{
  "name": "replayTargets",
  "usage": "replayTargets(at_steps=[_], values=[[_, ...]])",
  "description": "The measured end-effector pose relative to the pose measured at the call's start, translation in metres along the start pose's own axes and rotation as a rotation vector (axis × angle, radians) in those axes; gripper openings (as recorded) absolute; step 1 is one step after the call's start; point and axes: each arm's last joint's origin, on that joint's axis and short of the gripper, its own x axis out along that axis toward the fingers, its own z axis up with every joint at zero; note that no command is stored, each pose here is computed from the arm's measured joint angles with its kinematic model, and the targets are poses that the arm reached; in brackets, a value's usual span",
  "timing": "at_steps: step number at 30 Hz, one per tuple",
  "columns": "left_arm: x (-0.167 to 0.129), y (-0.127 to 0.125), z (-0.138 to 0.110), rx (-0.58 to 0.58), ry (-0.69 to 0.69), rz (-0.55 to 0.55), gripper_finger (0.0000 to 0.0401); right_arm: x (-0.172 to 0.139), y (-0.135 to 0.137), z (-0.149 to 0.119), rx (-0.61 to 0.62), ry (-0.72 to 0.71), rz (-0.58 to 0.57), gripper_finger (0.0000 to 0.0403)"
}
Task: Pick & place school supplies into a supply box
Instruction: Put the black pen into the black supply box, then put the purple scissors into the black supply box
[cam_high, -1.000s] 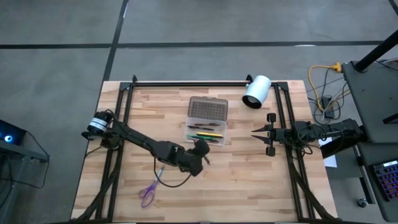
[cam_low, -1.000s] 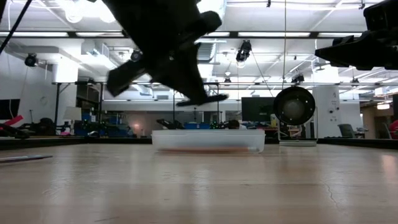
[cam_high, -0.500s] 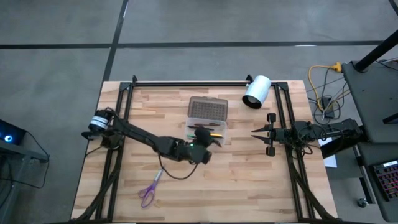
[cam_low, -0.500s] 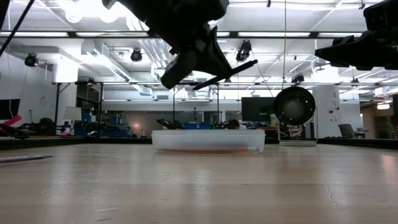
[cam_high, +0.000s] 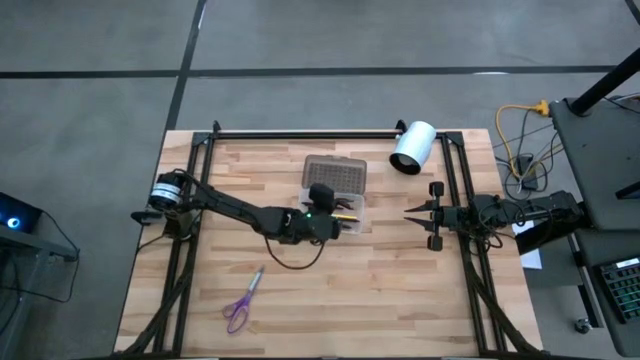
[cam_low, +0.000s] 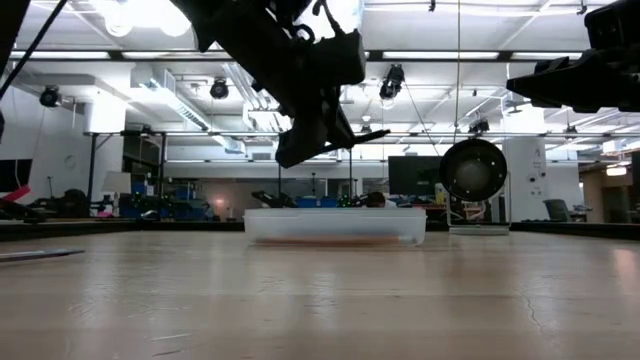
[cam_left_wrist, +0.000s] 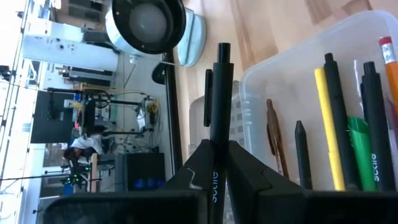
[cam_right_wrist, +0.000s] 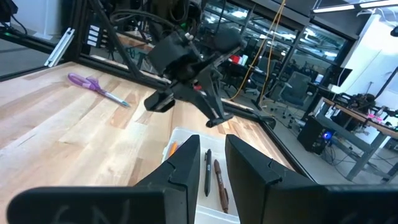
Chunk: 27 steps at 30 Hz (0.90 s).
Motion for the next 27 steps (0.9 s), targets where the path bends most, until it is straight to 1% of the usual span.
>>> replayTargets(at_steps=[4,12,27], values=[[0.0000,0.0000,0.0002,-0.002,-0.002,0.001,0.0010,-0.0001,0.0000,0.0001,0.000,-0.001,-0.001,0.0068],[-0.0002,-0.0005,0.0002,-0.001,-0.003,-0.002,0.0058,-0.0001,0.0000,0.0001,0.000,-0.001,0.000,0.0068],[-0.0035,-0.0029,0.0025,0.003,-0.014,-0.005,0.0066,-0.0001,0.0000,0.0001,0.000,-0.001,0.000,0.0068]])
